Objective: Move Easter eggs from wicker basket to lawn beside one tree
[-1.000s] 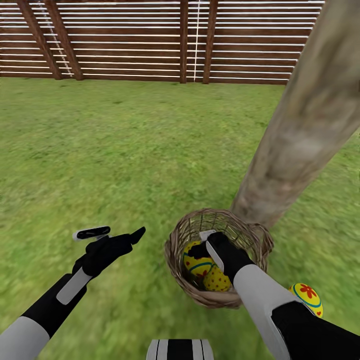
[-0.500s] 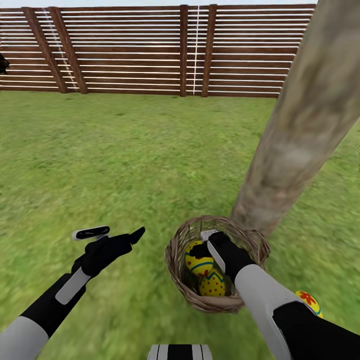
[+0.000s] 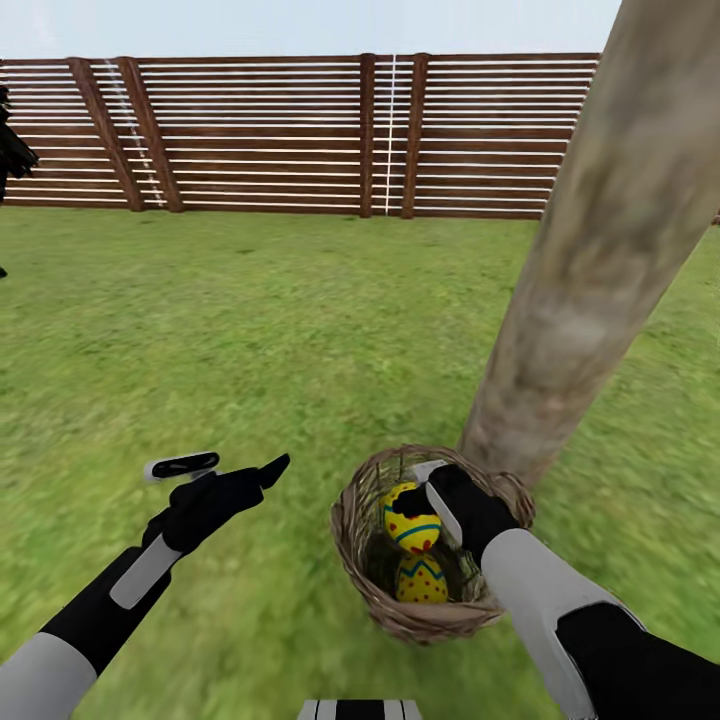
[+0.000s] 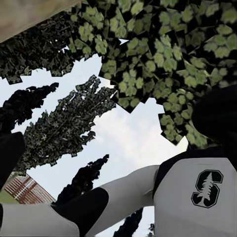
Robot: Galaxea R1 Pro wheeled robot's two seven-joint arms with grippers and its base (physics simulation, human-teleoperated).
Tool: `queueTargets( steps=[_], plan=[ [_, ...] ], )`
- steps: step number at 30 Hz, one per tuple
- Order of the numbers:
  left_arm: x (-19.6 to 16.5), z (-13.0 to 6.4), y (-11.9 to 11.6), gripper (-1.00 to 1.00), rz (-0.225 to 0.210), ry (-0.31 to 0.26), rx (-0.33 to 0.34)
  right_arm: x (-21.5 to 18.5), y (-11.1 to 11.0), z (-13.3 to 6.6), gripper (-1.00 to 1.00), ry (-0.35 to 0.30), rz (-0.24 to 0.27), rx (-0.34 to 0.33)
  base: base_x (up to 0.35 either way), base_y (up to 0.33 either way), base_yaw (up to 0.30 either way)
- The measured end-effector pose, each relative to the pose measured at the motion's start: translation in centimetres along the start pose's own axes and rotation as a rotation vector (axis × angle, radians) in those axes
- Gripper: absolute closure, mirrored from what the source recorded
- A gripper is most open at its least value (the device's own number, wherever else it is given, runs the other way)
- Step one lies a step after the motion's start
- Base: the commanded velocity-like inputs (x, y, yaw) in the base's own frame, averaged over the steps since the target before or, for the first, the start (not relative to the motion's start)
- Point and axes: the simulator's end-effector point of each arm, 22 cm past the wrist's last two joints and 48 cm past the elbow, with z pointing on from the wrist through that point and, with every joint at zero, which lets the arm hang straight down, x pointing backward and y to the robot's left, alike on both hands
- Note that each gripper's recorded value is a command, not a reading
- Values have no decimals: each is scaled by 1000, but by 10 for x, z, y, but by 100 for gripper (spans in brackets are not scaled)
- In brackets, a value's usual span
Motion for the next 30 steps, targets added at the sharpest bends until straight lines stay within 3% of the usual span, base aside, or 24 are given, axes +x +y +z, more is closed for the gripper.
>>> queueTargets(
  steps=[2,22,30],
  plan=[
    [0,3,-3,-100,5,4,5,-2,-8,-4,100,-6,4,10,0,0,0],
    [-1,31,-36,-100,60,50,46,-26,-5,-45,100,-72,1,17,0,0,0],
    [-1,41,-49,-100,81,68,59,-37,-6,-63,100,-103,-2,24,-190,0,0]
  ],
)
